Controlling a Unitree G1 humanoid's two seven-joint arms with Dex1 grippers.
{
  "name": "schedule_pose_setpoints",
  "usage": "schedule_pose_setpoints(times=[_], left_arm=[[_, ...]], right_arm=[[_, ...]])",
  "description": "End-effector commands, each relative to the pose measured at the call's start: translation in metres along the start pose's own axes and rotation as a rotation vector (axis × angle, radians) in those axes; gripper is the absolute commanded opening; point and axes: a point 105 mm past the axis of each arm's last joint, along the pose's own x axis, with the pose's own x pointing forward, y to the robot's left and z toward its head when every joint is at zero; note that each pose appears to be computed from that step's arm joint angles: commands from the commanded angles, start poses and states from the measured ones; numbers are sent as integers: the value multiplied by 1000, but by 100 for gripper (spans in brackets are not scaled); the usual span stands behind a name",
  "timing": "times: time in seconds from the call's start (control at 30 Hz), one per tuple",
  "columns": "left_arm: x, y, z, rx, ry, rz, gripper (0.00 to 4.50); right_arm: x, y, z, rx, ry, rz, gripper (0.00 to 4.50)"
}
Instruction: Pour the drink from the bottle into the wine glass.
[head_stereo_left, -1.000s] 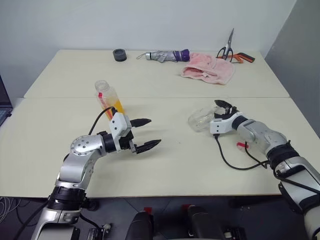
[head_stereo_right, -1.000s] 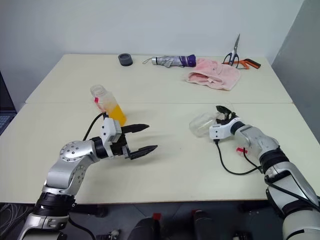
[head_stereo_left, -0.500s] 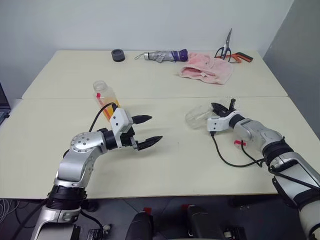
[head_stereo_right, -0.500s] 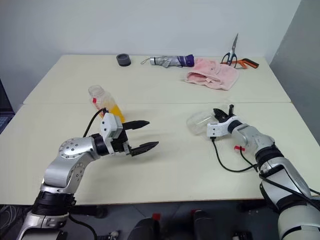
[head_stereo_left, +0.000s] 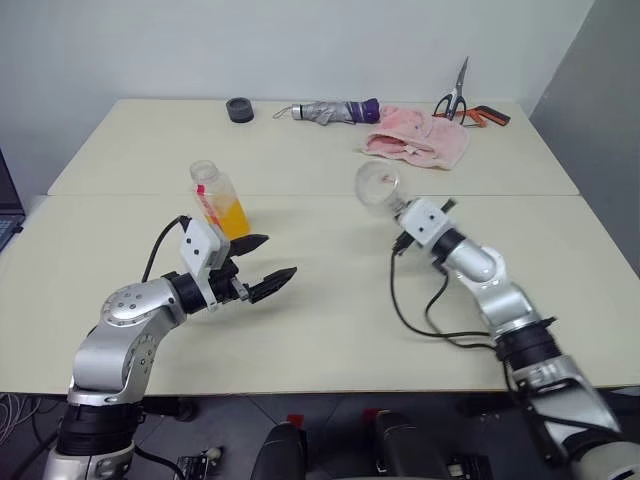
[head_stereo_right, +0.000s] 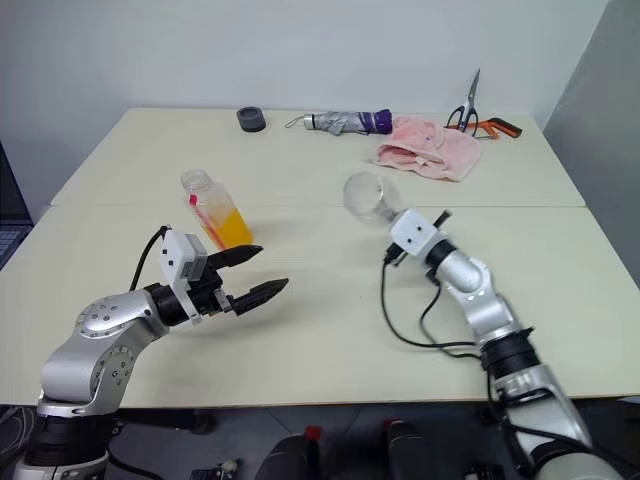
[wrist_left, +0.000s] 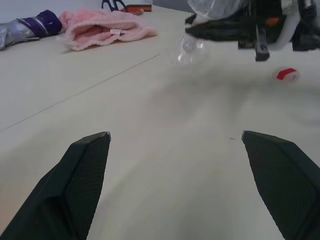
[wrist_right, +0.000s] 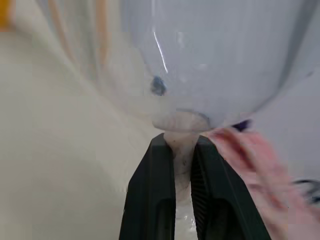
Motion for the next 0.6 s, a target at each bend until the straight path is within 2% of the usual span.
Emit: schedule_pose_setpoints(times=[0.03, 0.3, 0.6], left_arm=[[-10, 7, 15, 56, -27, 47, 450], [-16, 15, 23, 90, -25, 86, 450], [-17, 19, 32, 110, -47, 104, 450]], right_arm=[[9, 5, 17, 121, -49, 37, 13], [41, 17, 10, 196, -30, 38, 13], [57, 27, -10, 242, 11, 69, 13]])
